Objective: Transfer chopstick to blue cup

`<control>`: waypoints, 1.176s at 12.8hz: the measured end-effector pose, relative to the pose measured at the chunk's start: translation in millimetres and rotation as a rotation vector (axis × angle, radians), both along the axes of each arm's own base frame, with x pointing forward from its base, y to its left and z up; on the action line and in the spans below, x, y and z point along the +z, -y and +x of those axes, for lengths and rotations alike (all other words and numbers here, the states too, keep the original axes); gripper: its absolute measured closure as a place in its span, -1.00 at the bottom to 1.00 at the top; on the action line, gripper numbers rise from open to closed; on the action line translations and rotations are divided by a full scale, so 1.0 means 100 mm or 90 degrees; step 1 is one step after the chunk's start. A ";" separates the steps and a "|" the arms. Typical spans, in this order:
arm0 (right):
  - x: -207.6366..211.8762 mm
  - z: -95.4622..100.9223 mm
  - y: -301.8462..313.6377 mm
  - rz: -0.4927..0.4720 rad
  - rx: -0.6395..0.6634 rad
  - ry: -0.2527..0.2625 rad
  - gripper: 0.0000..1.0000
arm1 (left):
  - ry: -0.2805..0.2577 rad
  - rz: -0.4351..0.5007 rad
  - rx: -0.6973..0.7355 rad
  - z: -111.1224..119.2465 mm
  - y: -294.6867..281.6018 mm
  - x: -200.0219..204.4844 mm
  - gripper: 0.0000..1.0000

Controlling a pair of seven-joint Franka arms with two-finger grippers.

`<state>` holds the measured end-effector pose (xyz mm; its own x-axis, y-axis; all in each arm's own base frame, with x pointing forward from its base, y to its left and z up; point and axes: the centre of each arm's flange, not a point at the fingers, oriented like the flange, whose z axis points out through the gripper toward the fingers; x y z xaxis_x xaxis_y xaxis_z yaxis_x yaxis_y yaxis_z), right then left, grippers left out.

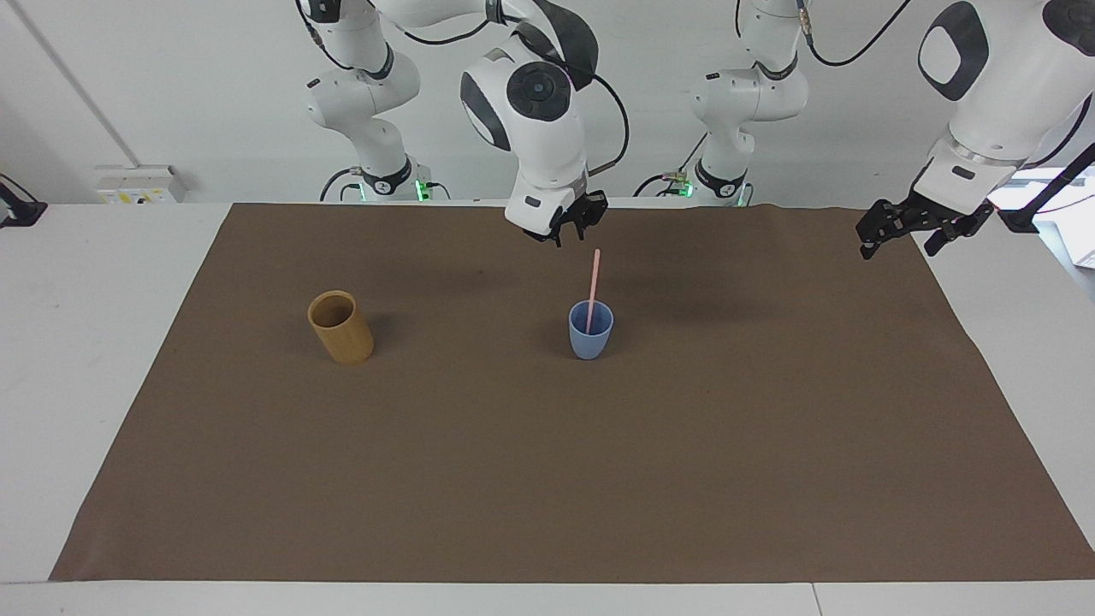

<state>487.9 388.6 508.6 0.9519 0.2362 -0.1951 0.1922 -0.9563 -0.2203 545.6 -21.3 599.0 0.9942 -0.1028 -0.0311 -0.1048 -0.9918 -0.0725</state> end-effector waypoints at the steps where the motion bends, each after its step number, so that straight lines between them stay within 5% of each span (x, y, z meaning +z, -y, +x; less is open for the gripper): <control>1: 0.10 0.04 0.02 0.008 -0.006 0.007 -0.33 | 0.000 0.000 0.000 0.00 0.00 0.00 -1.00; 4: 0.60 0.42 0.50 -0.023 -0.048 0.085 -0.98 | 0.000 0.000 0.000 0.00 0.00 0.00 -1.00; 6: 0.90 0.72 1.22 -0.065 -0.094 0.137 -1.00 | 0.000 0.000 0.000 0.00 0.00 0.00 -1.00; 9: 1.26 0.97 2.69 -0.079 -0.162 0.159 -1.00 | 0.000 0.000 0.000 0.00 0.00 0.00 -1.00; 11: 1.45 0.90 3.39 -0.088 -0.208 0.152 -1.00 | 0.000 0.000 0.000 0.00 0.00 0.00 -1.00; 15: 1.76 0.51 3.87 -0.147 -0.235 0.125 -1.00 | 0.000 0.000 0.000 0.00 0.00 0.00 -1.00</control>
<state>538.8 1.7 684.5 0.9882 -0.1529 -0.0112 -0.1528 -0.9882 0.0130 545.6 -21.3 599.0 0.9942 -0.1028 -0.0312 -0.1048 -0.9918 -0.0725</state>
